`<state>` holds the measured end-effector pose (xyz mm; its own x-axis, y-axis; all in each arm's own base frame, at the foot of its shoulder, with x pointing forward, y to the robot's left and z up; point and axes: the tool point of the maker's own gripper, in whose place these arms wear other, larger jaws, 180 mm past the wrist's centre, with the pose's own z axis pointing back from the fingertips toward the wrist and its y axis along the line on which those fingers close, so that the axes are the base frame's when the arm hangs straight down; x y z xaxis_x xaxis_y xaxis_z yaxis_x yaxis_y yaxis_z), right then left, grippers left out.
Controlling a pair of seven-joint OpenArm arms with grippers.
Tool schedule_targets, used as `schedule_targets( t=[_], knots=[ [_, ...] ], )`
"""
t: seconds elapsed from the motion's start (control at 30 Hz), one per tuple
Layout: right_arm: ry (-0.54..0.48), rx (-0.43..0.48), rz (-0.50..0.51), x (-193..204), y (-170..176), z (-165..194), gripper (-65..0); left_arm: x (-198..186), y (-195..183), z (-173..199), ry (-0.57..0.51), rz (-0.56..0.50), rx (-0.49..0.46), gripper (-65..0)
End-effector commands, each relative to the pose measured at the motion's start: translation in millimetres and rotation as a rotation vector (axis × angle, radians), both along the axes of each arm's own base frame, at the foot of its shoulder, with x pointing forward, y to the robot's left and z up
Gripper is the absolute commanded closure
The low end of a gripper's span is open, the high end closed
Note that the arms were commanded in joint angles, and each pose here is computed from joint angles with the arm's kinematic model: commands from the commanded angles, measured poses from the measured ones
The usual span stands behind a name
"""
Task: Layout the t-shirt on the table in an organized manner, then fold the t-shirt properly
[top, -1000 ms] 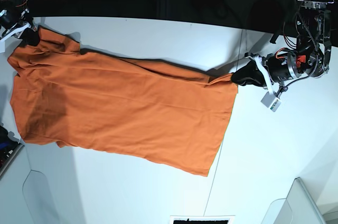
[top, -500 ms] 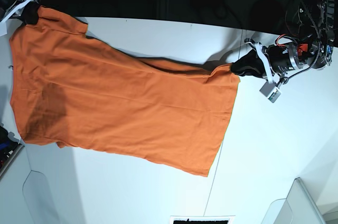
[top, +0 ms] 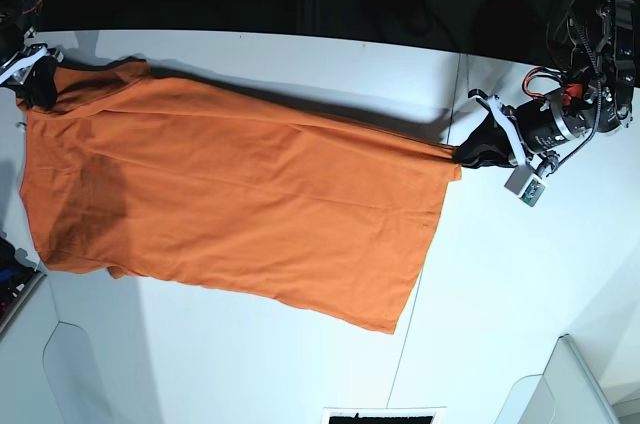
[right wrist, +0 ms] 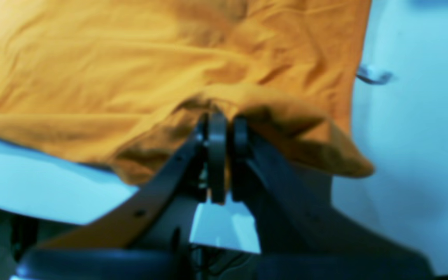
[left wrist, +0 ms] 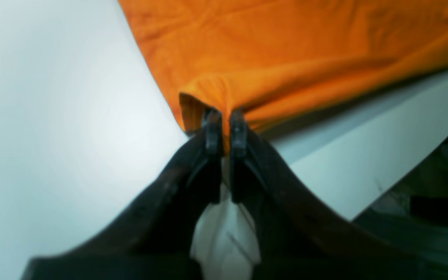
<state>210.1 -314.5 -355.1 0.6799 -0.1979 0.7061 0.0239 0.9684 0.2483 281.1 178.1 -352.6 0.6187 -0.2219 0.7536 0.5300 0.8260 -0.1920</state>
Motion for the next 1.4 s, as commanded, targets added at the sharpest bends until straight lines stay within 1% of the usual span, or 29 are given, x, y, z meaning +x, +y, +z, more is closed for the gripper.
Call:
schedule_targets(
  t=[0.0,0.13,0.23,0.37,0.53,0.63,0.73,0.87,1.0,1.07,1.1,1.13,1.23,1.3,1.37],
  knots=[
    [-0.035,-0.006,-0.015,9.5,-9.4,8.3,0.0,12.0,6.2,11.9,-0.046,0.008,-0.004,0.0],
    [-0.047,0.053,-0.071,29.9,-23.4,-1.0,0.0,27.8,17.9,7.6,-0.035,0.048,-0.014,0.0],
    [-0.061,0.082,-0.093,41.0,-29.6,-1.8,0.0,36.9,26.4,2.2,-0.018,0.079,-0.028,0.0],
    [-0.095,0.084,-0.093,54.7,-30.8,6.8,0.0,44.9,29.8,3.2,-0.018,0.098,-0.050,0.0],
    [-0.122,0.065,-0.094,67.7,-33.4,15.0,0.0,50.8,29.3,9.2,-0.035,0.098,-0.057,0.0],
    [-0.130,0.068,-0.097,72.6,-33.6,15.5,0.0,52.0,28.7,9.6,-0.039,0.101,-0.063,0.0],
    [-0.116,0.077,-0.097,78.7,-32.2,8.3,0.0,55.3,25.9,8.5,-0.044,0.104,-0.079,0.0],
    [-0.113,0.120,-0.122,86.4,-32.8,-2.0,0.0,57.2,14.1,-1.1,-0.023,0.104,-0.114,-10.2],
    [-0.111,0.158,-0.144,90.7,-33.3,-9.3,0.0,56.3,7.7,-19.0,0.007,0.129,-0.135,-21.2],
    [-0.107,0.163,-0.144,92.1,-33.1,-9.8,-10.2,55.6,6.1,-24.8,0.024,0.139,-0.150,-24.4],
    [-0.103,0.167,-0.141,91.8,-32.5,-9.7,-14.7,54.9,6.0,-25.6,0.032,0.139,-0.153,-24.4],
    [-0.103,0.181,-0.139,91.9,-31.0,-8.3,-17.6,52.7,4.9,-26.8,0.051,0.133,-0.156,-24.4],
    [-0.103,0.221,-0.140,90.2,-29.9,-4.4,-18.7,45.0,-2.1,-24.5,0.131,0.100,-0.203,-24.3],
    [-0.118,0.226,-0.160,88.2,-36.4,0.2,-18.9,43.7,-1.1,-18.4,0.142,0.094,-0.235,-24.3],
    [-0.135,0.238,-0.188,84.6,-45.4,5.9,-22.7,44.5,7.1,-13.7,0.135,0.098,-0.233,-24.4]
  ],
)
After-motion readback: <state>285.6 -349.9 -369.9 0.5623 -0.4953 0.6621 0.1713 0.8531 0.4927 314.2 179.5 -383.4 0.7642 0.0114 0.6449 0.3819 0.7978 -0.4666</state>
